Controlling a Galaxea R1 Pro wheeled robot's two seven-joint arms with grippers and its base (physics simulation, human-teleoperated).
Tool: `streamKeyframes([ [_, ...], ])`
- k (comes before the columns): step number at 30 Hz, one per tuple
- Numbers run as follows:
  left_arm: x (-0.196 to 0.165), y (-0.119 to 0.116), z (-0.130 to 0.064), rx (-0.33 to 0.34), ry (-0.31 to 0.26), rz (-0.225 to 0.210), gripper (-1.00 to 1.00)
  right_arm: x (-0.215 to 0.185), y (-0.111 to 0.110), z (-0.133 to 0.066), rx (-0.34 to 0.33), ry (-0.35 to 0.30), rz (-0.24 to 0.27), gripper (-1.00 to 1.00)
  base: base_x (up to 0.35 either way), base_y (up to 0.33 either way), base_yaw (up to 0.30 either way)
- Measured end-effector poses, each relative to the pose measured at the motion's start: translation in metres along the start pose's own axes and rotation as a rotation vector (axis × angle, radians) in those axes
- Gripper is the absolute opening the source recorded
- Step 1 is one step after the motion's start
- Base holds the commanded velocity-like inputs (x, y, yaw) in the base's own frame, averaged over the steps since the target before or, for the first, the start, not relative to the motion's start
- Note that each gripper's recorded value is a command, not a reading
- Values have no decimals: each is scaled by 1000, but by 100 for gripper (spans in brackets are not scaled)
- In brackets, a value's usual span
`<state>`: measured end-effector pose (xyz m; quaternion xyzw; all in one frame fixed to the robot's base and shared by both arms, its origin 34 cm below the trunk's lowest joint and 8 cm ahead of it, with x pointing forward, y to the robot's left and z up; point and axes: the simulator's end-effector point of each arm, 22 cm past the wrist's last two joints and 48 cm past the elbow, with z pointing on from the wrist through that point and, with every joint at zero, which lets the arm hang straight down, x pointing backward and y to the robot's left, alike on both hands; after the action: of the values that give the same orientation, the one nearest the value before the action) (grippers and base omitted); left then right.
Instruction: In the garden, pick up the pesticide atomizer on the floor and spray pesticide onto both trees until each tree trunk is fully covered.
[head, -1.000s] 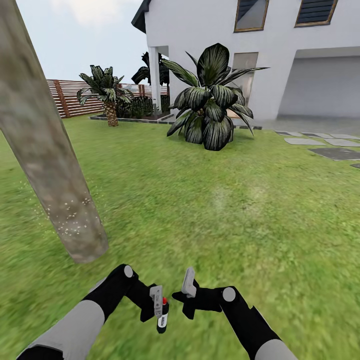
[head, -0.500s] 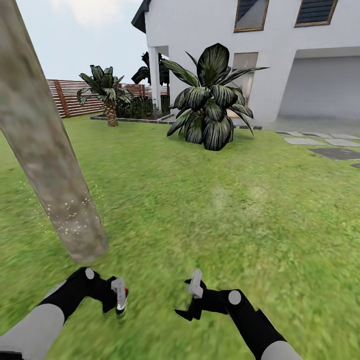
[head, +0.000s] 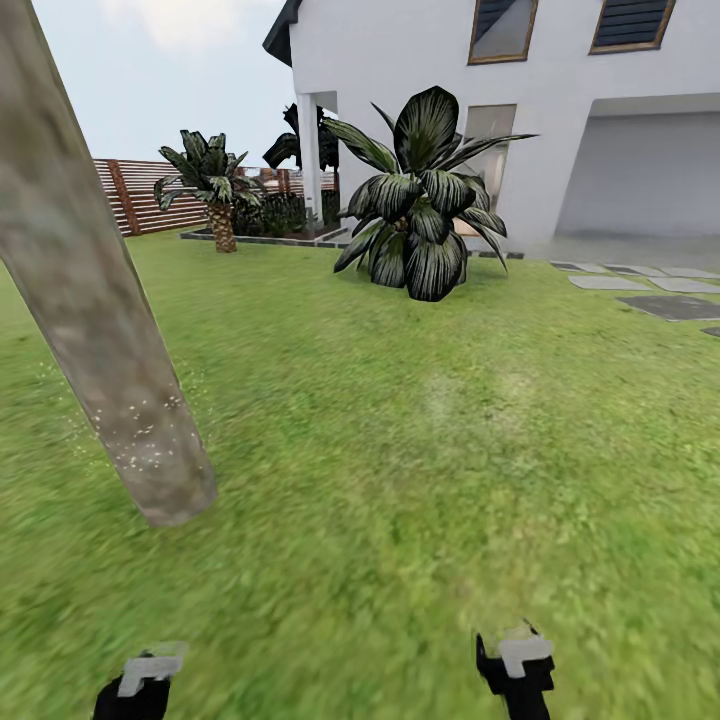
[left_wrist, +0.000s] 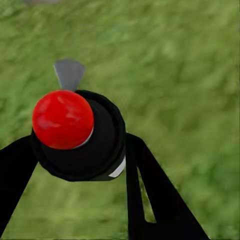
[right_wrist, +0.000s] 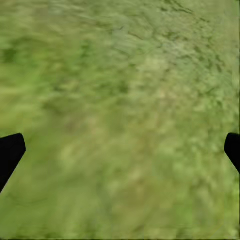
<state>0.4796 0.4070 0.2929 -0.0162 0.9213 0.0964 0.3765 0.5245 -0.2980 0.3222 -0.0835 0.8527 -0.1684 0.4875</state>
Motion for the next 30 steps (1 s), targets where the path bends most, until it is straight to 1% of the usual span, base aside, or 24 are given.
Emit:
streamKeyframes([
  [1, 34, 1, -9, -21, 59, -13, -100, 13, -3, -9, 21, 18, 23, 100, 0, 0, 0],
  [2, 59, -4, -16, -17, 107, -14, -100, 19, -1, -15, 21, 26, 28, 100, 0, 0, 0],
  [5, 67, -12, -18, -13, 122, -23, -100, 22, 11, -22, 17, 33, 52, 100, 0, 0, 0],
  [6, 54, -33, -15, 12, 93, -36, -100, 22, 19, -25, 10, 38, 61, 100, 0, 0, 0],
  [7, 46, -38, -14, 14, 74, -49, -100, 22, 20, -26, 10, 40, 65, 100, 0, 0, 0],
  [8, 43, -39, -13, 14, 68, -55, -100, 23, 21, -26, 10, 41, 66, 100, 0, 0, -170],
  [9, 36, -49, -14, 25, 28, -61, -100, 27, 19, -28, 25, 56, 86, 100, 0, 0, -238],
  [10, 43, -48, -17, 23, 24, -64, -100, 30, 16, -29, 40, 66, 102, 100, 0, 0, -293],
  [11, 48, -46, -19, 17, 23, -64, -100, 35, 10, -29, 66, 82, 129, 100, 0, 0, -296],
  [15, 48, -45, -20, 17, 19, -62, -100, 35, 9, -30, 69, 85, 133, 100, -1, 0, -299],
  [19, 46, -45, -19, 16, 15, -61, -100, 35, 10, -30, 68, 86, 134, 100, -114, 5, -300],
  [30, 45, -45, -19, 15, 12, -61, -100, 36, 10, -30, 68, 86, 134, 100, -296, 122, -300],
])
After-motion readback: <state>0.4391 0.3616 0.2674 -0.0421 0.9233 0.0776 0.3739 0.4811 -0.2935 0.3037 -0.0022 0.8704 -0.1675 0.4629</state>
